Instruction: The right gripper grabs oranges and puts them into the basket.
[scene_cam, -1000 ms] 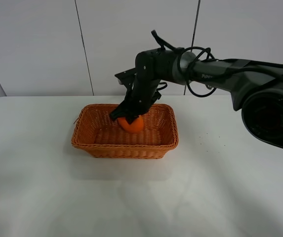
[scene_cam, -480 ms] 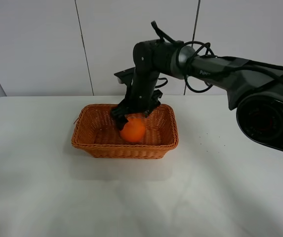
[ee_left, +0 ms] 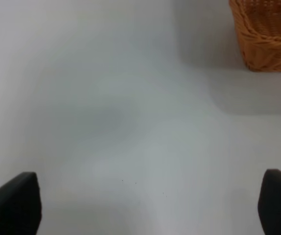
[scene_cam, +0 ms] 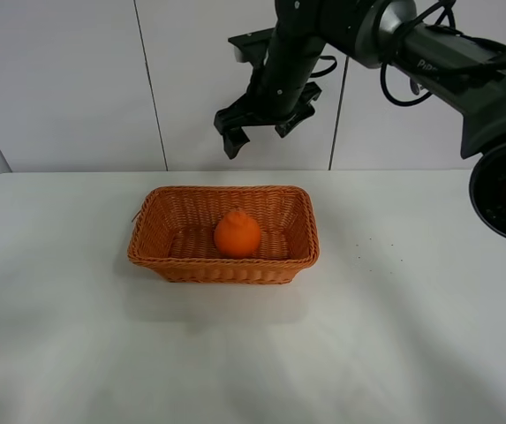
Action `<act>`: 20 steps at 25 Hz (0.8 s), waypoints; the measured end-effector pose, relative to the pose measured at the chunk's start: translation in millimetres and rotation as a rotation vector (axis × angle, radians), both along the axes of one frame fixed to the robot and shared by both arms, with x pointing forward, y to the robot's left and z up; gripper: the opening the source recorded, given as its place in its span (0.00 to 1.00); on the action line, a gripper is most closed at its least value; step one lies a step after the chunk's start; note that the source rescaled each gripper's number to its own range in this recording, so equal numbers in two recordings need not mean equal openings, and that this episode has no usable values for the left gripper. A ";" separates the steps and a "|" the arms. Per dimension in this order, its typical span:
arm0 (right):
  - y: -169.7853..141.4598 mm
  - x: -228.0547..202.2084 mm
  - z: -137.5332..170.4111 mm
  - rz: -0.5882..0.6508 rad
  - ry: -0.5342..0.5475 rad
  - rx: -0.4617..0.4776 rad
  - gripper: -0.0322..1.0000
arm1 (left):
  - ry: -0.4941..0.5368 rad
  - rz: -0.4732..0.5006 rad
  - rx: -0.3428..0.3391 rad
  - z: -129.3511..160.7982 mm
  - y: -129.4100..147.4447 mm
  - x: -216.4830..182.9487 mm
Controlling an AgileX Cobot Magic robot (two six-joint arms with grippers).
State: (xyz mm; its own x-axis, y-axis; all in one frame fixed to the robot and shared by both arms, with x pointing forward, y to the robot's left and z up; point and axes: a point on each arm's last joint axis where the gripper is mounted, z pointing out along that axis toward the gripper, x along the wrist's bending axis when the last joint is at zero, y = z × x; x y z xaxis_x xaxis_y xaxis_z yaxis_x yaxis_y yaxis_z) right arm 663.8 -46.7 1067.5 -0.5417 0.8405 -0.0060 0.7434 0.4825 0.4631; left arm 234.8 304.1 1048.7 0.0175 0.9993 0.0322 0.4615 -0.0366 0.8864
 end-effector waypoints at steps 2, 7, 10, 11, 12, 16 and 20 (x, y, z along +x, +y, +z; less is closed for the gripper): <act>-19.2 11.7 -4.2 -0.045 0.012 0.000 1.00 | 0.000 0.000 0.000 0.0 0.0 0.0; -93.7 48.0 -16.0 -0.212 0.040 0.003 1.00 | 0.000 0.000 0.000 0.0 0.0 0.0; -145.6 63.3 -19.8 -0.321 0.048 0.001 1.00 | 0.000 0.000 0.000 0.0 0.0 0.0; -162.6 67.0 -20.4 -0.355 0.049 0.001 1.00 | 0.000 0.000 0.000 0.0 0.0 0.0; -178.5 69.6 -20.4 -0.387 0.048 0.001 1.00 | 0.000 0.000 0.000 0.0 0.0 0.0; -222.0 74.3 -20.4 -0.475 0.048 0.001 1.00 | 0.000 0.000 0.000 0.0 0.0 0.0; -233.4 74.9 -20.4 -0.498 0.050 0.010 1.00 | 0.000 0.000 0.000 0.0 0.0 0.0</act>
State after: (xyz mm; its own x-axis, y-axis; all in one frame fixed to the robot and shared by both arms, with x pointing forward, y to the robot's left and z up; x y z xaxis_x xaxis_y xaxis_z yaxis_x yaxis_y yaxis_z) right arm 738.7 -280.1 1047.1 -0.0738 0.9971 0.0188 0.9040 0.0589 0.4235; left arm 234.8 304.1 1048.7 0.0175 0.9993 0.0322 0.4615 -0.0366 0.8864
